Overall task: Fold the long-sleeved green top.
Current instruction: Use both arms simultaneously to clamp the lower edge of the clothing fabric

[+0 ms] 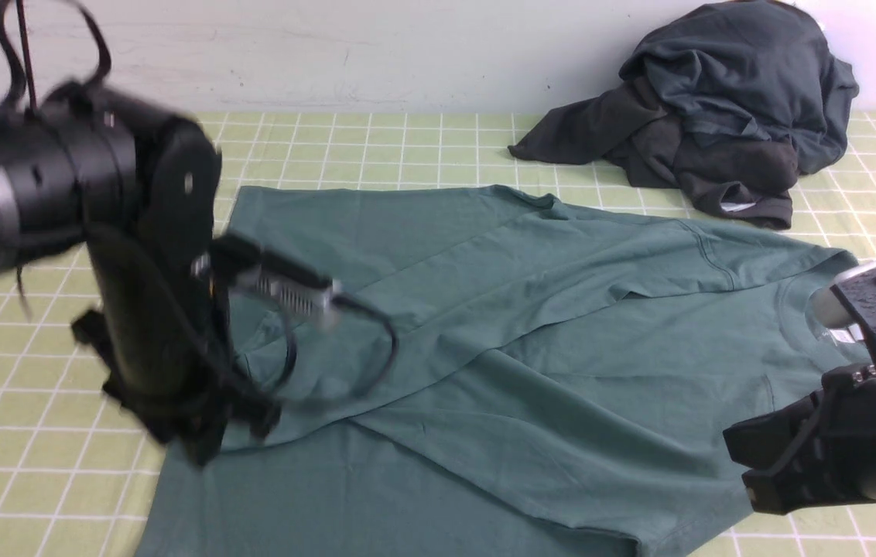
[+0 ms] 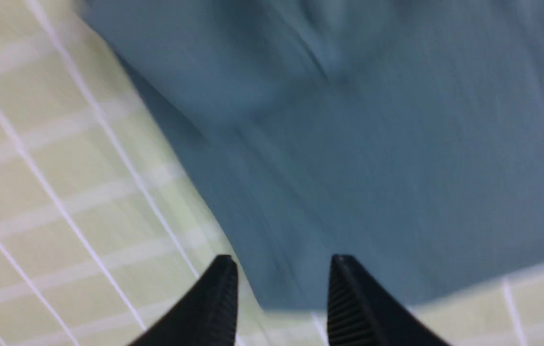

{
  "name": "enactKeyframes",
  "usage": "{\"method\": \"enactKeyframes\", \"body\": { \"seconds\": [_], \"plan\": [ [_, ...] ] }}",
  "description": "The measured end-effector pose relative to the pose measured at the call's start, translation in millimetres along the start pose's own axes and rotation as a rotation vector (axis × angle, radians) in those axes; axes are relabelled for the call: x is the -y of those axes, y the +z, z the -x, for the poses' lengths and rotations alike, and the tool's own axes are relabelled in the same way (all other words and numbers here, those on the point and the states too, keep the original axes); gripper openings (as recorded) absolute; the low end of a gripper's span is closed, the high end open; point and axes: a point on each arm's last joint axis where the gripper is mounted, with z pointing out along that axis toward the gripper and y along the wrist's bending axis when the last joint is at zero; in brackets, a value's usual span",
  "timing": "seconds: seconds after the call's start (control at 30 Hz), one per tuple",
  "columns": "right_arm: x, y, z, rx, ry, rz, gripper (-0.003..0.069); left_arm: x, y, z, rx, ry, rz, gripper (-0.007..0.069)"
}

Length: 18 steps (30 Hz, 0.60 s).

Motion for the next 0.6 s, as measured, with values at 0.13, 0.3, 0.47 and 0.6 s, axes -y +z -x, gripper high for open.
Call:
{"method": "enactKeyframes", "body": {
  "seconds": [0.13, 0.3, 0.47, 0.6],
  "plan": [
    [-0.8, 0.0, -1.8, -0.019, -0.04, 0.009, -0.0001, 23.6, 37.0, -40.5, -0.082, 0.229, 0.007, 0.0344],
    [-1.1, 0.0, -2.2, -0.024, -0.074, 0.013, -0.0001, 29.5, 66.3, -50.8, 0.003, 0.521, 0.03, 0.0368],
    [-1.6, 0.0, -2.2, -0.023, -0.083, 0.019, -0.0001, 31.0, 76.9, -52.0, 0.102, 0.659, 0.062, 0.0333],
    [-1.8, 0.0, -2.1, -0.022, -0.084, 0.021, -0.0001, 30.6, 77.0, -53.2, 0.125, 0.674, 0.089, 0.0195]
  ]
}}
